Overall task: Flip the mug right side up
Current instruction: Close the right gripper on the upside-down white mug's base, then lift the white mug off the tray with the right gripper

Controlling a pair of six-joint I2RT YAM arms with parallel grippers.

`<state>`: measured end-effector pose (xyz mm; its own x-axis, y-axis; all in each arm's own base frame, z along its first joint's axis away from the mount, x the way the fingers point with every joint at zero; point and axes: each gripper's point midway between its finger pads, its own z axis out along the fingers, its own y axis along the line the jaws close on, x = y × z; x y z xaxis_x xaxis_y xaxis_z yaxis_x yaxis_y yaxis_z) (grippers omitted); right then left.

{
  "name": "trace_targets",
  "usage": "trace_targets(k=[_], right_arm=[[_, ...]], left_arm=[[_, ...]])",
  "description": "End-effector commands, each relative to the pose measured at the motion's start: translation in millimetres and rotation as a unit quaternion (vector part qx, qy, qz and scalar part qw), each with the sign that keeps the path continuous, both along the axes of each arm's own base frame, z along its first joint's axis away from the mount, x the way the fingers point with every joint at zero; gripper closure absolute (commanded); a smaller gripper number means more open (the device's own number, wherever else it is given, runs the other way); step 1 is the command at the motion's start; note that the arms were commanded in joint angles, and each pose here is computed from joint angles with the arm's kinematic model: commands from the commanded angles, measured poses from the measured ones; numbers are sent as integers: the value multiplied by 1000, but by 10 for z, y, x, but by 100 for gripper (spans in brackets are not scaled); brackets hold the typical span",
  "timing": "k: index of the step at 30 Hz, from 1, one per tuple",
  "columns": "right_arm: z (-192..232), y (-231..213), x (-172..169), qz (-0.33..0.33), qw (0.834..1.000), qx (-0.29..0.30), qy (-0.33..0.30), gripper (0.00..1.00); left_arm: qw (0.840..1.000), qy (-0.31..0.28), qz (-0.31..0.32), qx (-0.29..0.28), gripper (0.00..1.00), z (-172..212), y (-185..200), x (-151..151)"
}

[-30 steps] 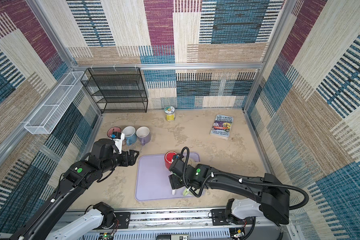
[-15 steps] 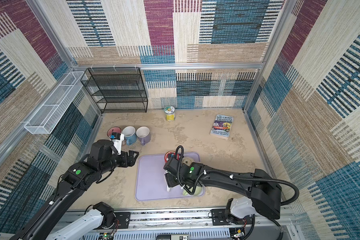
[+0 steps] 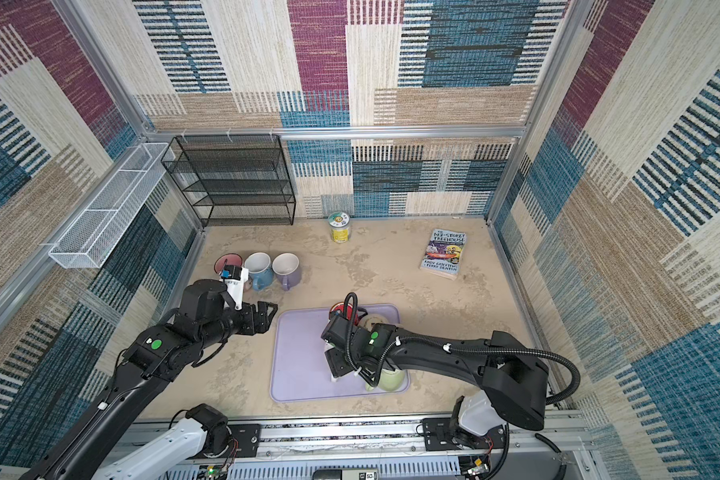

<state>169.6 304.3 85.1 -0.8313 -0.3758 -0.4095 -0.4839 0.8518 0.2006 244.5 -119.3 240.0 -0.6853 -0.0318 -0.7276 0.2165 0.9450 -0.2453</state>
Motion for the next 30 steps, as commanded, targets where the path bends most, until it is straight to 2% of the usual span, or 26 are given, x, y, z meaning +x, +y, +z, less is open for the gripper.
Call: trace_targets(k=[1,10,12,15,30], right_arm=[[-4,-1,-6,9,1000,-3,-4,34],[-12,-11,-4,15,1000,-9,-7,51],[-28,-16,-1,17,1000,-13,-7,59],[-33,-17,11,17,1000,-17,-8,65],[-102,-35,100,14,998,-50,-21,84]], left_arm=[[1000,-6,-2,5,15,4,-1,26],[1000,-3,-2,6,15,-14,-8,44],[1000,-3,-2,6,15,-14,-9,44],[1000,-3,-1,7,15,-11,-9,49],[1000,-2,-4,5,15,-18,-16,37]])
